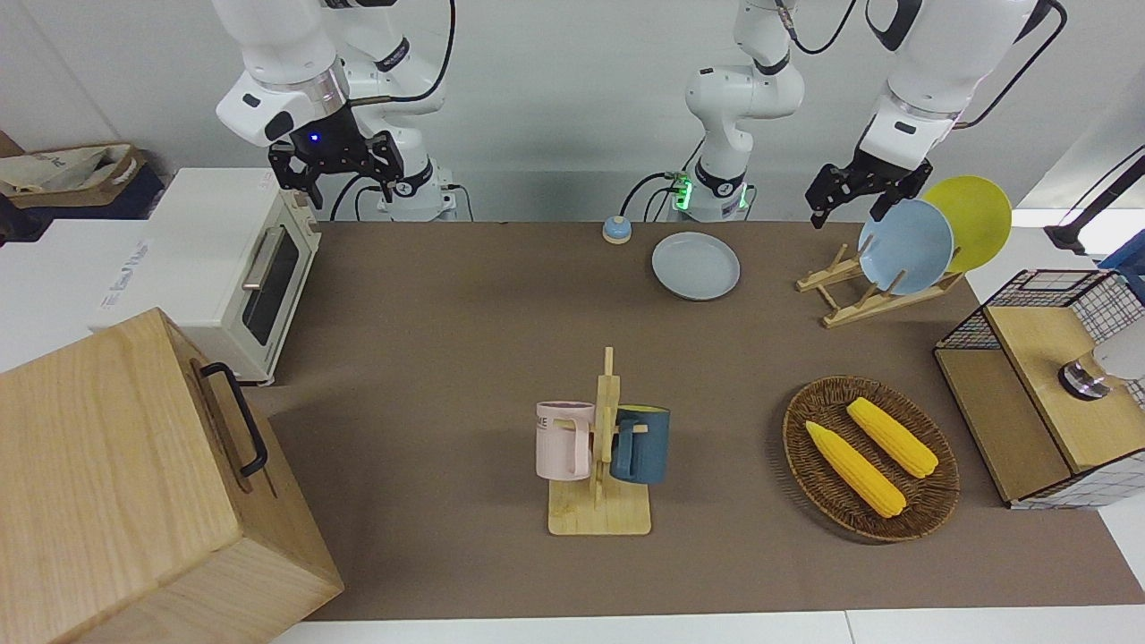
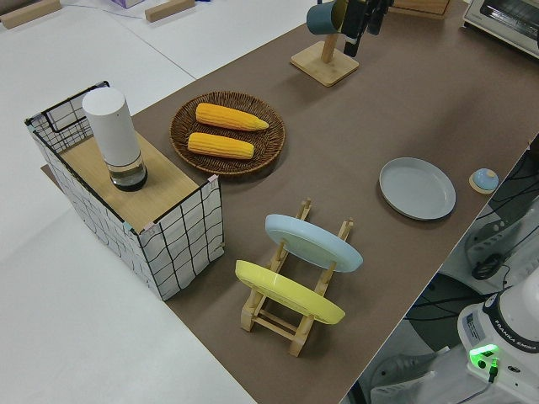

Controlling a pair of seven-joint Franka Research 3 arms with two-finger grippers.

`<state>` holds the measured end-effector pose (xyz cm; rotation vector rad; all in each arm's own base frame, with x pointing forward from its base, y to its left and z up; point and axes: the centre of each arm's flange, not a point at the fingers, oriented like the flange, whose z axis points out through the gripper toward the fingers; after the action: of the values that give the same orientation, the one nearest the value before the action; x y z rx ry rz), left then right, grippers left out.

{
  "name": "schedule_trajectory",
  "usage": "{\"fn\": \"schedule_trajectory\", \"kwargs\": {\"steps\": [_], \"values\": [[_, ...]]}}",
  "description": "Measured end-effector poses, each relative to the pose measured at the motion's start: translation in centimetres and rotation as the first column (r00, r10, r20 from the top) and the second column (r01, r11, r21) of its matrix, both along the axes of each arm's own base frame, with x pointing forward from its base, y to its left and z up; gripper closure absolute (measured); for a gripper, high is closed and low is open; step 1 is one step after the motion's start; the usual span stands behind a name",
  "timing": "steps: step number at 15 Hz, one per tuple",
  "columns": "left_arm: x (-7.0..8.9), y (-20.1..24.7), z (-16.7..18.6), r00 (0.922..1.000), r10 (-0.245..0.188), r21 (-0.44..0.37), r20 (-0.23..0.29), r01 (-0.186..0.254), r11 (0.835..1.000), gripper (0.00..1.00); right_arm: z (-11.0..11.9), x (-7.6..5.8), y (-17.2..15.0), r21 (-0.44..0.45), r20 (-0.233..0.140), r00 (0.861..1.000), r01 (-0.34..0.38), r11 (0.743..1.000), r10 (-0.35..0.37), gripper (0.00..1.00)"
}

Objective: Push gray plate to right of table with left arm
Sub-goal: 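Move the left gripper down toward the gray plate's near edge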

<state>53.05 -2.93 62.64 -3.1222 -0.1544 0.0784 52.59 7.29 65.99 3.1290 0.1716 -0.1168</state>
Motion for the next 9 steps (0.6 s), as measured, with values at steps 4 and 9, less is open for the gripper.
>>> {"fn": "schedule_trajectory", "kwargs": {"steps": [4,9], "values": [[-1.1,0.2,-1.1,0.9996,0.003,0.003,-0.026,-0.002,1.000,0.00,0.0,0.0,0.0,0.000,0.000,1.000,0.000,1.000,0.000,0.01],[-5.6,0.7,-3.5,0.9962,0.009,0.009,-0.087,-0.008,1.000,0.00,0.0,0.0,0.0,0.000,0.000,1.000,0.000,1.000,0.000,0.01]]}}
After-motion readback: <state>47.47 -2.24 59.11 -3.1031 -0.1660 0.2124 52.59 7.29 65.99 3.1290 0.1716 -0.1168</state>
